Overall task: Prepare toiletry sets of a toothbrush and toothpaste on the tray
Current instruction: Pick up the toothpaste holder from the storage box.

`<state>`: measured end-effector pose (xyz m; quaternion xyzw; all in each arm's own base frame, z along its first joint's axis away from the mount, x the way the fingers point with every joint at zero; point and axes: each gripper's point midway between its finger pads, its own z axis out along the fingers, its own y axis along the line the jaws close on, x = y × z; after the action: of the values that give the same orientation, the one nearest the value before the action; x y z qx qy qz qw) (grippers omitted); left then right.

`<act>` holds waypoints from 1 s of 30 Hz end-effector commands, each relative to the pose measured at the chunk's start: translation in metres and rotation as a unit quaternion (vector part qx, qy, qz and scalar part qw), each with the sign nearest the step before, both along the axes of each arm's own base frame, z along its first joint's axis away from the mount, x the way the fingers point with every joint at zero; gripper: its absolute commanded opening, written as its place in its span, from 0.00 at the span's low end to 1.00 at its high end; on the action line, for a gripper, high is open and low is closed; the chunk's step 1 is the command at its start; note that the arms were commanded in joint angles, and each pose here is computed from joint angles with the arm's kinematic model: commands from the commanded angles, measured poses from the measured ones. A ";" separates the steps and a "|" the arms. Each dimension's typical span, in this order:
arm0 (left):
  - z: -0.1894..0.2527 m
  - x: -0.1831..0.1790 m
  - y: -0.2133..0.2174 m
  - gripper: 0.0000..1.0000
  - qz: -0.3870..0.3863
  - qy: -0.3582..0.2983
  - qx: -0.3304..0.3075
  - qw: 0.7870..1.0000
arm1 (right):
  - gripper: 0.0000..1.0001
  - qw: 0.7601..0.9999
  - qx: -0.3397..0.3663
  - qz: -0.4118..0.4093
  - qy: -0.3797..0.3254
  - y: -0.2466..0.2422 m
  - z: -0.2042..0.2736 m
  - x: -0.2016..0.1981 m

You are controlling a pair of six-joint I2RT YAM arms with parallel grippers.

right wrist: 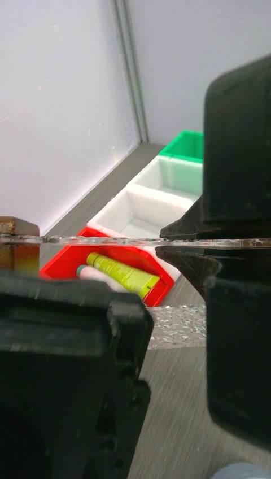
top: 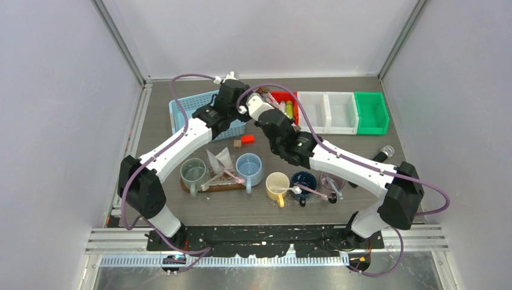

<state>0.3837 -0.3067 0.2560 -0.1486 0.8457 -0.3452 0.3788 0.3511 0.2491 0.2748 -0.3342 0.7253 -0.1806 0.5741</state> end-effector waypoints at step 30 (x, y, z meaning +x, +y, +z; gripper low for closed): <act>0.114 0.011 0.024 0.00 0.068 -0.304 -0.205 0.928 | 0.71 0.746 0.619 -0.173 0.173 -0.027 0.078 -0.018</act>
<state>0.4052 -0.2924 0.2772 -0.1649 0.7044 -0.4333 0.5375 0.3444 0.2015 0.3736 0.0940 0.8084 0.1712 0.5552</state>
